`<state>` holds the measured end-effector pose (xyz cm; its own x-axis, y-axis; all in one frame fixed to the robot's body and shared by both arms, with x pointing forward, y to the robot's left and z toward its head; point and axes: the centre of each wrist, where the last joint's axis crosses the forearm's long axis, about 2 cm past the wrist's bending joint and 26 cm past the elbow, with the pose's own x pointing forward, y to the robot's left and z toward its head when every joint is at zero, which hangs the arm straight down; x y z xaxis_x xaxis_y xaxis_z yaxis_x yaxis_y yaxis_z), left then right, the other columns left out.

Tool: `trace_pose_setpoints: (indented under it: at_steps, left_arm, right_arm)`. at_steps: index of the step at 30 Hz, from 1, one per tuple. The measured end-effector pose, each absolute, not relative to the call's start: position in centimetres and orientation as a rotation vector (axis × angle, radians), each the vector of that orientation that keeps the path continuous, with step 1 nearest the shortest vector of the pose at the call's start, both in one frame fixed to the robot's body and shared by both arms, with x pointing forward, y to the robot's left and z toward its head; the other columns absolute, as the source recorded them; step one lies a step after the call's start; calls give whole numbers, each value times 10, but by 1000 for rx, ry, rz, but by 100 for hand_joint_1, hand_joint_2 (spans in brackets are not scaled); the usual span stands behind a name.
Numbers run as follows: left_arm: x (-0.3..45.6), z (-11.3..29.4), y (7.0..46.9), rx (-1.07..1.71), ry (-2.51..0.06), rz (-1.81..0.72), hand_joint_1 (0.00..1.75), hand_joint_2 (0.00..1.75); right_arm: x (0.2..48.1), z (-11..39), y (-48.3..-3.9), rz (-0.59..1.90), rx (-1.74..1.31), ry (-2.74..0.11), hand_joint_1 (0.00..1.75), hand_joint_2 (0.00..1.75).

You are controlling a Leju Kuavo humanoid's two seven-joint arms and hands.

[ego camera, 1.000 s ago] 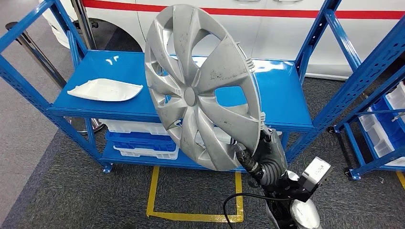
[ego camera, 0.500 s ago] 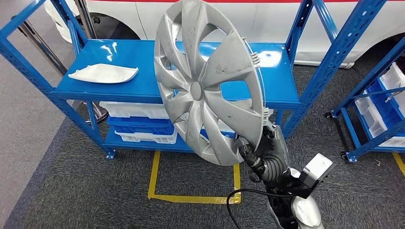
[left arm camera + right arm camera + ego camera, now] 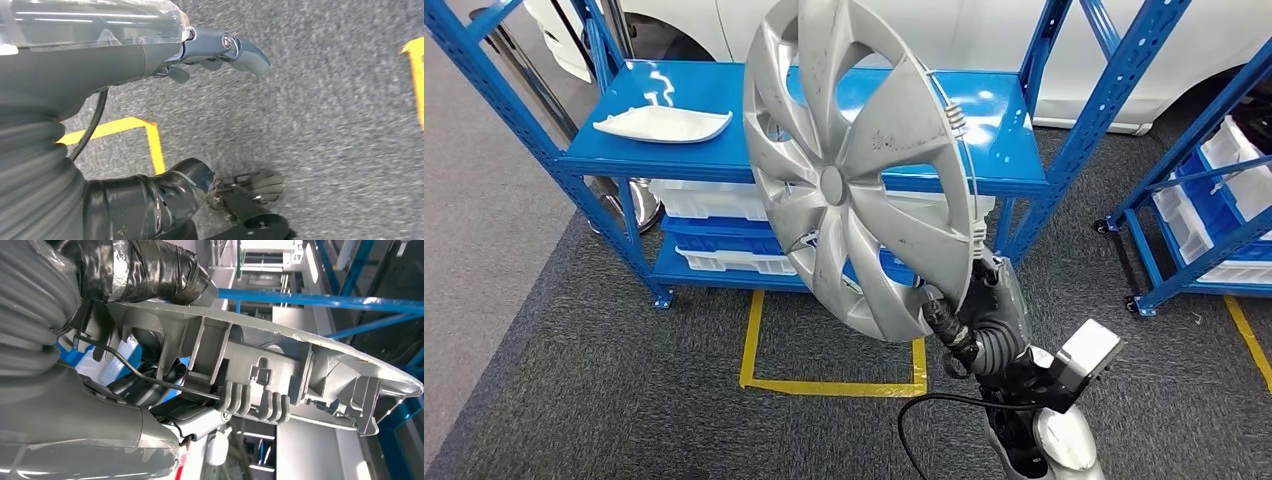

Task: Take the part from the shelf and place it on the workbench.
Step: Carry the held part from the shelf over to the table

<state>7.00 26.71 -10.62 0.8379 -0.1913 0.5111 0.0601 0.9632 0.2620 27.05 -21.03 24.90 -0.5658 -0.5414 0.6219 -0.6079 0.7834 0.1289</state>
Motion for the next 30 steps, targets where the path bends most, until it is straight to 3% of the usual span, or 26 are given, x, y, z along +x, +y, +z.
trace_pose_setpoints:
  at_steps: [30]
  left_arm:
    - [67, -106, 262, 238, -560, -137, 0, 175]
  right_arm:
    - [273, 249, -216, 133, 879, -2290, 175, 175]
